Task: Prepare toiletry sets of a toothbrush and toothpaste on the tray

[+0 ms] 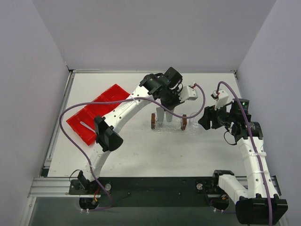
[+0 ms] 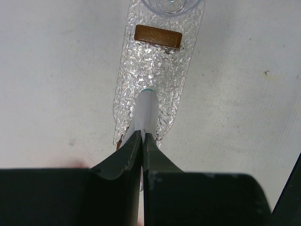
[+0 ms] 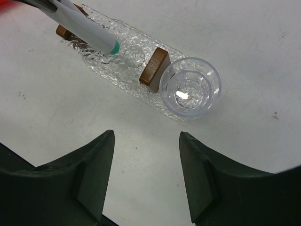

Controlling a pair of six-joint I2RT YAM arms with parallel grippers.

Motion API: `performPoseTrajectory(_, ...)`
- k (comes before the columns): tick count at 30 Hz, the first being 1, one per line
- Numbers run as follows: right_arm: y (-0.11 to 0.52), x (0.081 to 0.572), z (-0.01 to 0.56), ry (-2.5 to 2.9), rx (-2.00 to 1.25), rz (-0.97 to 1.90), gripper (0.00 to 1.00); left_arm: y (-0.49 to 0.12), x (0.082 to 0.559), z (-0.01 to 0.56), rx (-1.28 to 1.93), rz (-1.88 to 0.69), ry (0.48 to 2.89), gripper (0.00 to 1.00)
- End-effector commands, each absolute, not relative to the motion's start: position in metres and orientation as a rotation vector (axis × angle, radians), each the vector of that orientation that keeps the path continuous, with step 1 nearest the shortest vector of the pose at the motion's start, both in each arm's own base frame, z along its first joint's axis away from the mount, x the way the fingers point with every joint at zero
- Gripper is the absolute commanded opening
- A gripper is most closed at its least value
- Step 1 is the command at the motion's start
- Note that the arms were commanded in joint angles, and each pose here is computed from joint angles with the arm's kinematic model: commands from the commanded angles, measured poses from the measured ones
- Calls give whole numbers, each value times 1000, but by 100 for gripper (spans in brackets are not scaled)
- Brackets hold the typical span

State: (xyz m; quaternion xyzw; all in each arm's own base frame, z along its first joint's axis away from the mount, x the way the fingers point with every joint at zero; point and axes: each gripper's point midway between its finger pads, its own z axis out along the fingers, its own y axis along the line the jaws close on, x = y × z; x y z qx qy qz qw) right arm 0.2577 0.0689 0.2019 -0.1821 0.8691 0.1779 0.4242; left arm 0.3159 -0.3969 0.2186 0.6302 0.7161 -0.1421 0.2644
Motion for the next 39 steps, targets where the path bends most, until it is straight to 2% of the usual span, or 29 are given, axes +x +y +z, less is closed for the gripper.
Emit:
performPoseTrajectory(1, 69, 259, 207, 2145, -464, 450, 52, -409, 324, 229, 1685, -397, 1859, 0)
performPoseTrajectory(39, 68, 259, 206, 2146, -458, 452, 52, -412, 326, 214, 1699, -417, 1879, 0)
